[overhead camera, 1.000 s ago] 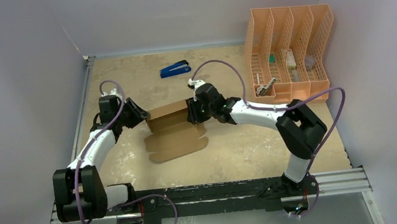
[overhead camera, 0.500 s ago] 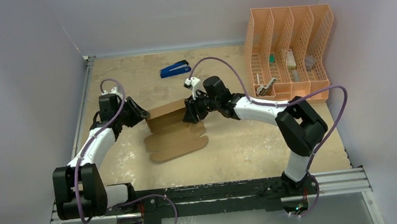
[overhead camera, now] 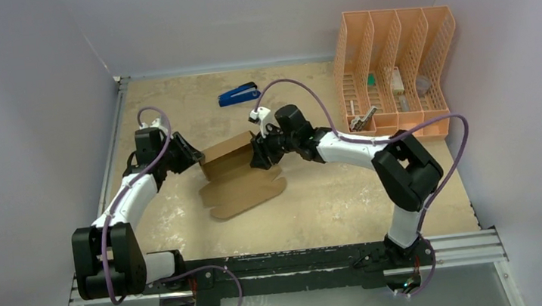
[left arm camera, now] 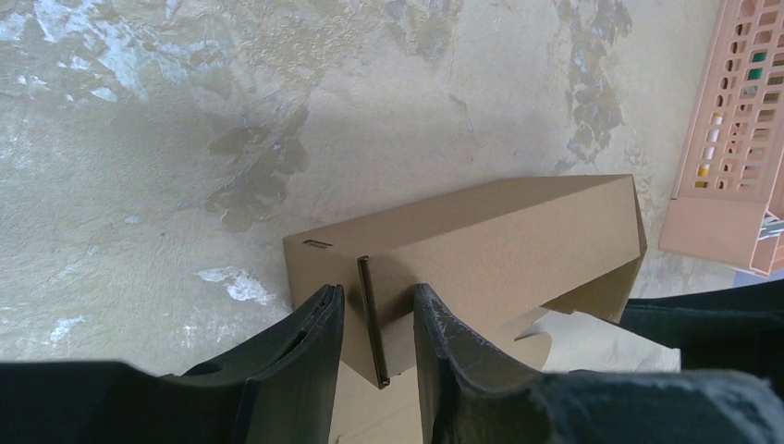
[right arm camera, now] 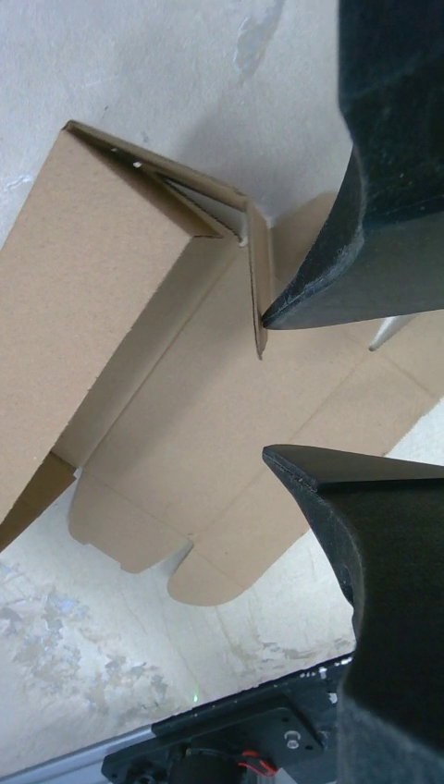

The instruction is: Fold the paper box

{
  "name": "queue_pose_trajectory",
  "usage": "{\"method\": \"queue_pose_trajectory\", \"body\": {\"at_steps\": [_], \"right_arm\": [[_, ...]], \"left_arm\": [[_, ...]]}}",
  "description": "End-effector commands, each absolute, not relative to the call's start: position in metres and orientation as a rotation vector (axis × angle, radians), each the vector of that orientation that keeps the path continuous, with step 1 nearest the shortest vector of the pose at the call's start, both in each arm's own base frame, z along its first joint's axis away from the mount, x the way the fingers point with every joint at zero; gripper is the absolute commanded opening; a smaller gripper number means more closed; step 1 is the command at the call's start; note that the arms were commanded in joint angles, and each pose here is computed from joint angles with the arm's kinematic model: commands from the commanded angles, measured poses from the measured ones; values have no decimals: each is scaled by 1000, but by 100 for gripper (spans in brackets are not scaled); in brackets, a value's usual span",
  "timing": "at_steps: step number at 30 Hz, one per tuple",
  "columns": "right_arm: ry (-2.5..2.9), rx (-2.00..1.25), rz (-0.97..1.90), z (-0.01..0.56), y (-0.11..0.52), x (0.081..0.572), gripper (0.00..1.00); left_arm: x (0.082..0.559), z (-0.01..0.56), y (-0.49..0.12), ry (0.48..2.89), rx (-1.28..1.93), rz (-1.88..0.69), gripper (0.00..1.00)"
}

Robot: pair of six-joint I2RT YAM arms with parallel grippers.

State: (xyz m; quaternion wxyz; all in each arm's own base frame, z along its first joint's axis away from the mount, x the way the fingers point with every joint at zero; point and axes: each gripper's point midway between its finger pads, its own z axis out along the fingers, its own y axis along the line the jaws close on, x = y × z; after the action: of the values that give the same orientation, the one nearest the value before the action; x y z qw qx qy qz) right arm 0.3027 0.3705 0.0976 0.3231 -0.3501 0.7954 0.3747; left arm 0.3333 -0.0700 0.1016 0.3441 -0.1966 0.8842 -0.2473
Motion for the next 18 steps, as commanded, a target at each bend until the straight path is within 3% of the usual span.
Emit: {"method": "queue_pose_trajectory", "body": {"at_steps": [1, 10, 18], "right_arm": [[1967, -946, 889, 146, 361, 308, 53], [1935, -988, 777, 178, 319, 307, 57], [1974, -821, 601, 178, 246, 370, 55]], "left_arm": [[337, 104, -64, 2306, -471, -577, 33], [338, 104, -61, 2310, -465, -556, 33], [339, 105, -61, 2308, -463, -558, 34]]}}
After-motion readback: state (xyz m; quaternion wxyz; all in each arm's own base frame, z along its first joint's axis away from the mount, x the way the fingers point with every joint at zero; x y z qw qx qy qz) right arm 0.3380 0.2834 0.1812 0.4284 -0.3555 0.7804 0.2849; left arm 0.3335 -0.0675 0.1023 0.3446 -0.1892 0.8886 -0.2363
